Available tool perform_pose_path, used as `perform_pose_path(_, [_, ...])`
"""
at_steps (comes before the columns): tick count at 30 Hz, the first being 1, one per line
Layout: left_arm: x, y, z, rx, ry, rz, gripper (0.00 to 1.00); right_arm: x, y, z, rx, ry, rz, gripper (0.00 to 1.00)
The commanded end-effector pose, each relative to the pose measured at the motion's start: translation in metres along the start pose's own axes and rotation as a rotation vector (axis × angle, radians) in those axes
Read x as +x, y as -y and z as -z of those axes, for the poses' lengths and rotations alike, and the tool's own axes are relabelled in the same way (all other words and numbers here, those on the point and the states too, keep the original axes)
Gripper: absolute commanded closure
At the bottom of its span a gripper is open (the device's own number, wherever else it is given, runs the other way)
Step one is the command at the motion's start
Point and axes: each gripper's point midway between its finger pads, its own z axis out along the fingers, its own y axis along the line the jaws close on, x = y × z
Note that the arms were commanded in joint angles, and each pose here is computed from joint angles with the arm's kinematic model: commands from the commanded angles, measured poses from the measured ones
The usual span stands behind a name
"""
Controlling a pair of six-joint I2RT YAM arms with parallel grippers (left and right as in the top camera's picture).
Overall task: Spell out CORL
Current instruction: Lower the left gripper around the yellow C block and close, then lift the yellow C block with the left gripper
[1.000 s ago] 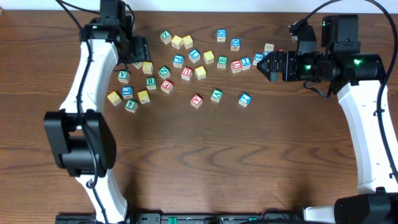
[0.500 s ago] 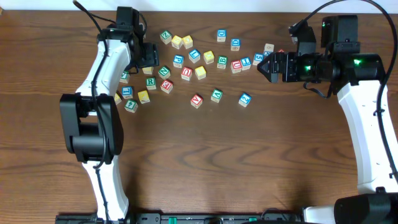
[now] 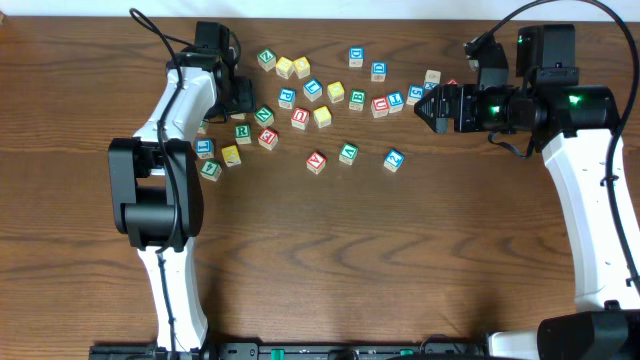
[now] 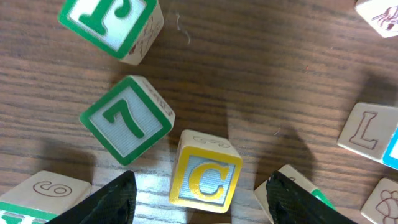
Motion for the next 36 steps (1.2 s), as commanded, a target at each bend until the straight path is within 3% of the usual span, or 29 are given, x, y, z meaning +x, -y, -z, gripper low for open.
perform_pose_path(1, [-0.007,-0.001,-0.001,-0.006,0.018,0.012,0.36,-0.006,-0.005,0.004,-0.006,0.017,0.029,0.05])
perform_pose_path(20, [0.005,0.004,-0.021,-0.006,-0.006,-0.002,0.42,-0.001,-0.001,0.004,0.021,-0.004,0.018,0.05])
perform_pose_path(36, [0.005,0.004,-0.020,-0.006,-0.007,-0.001,0.61,-0.002,0.001,0.004,0.032,0.000,0.020,0.05])
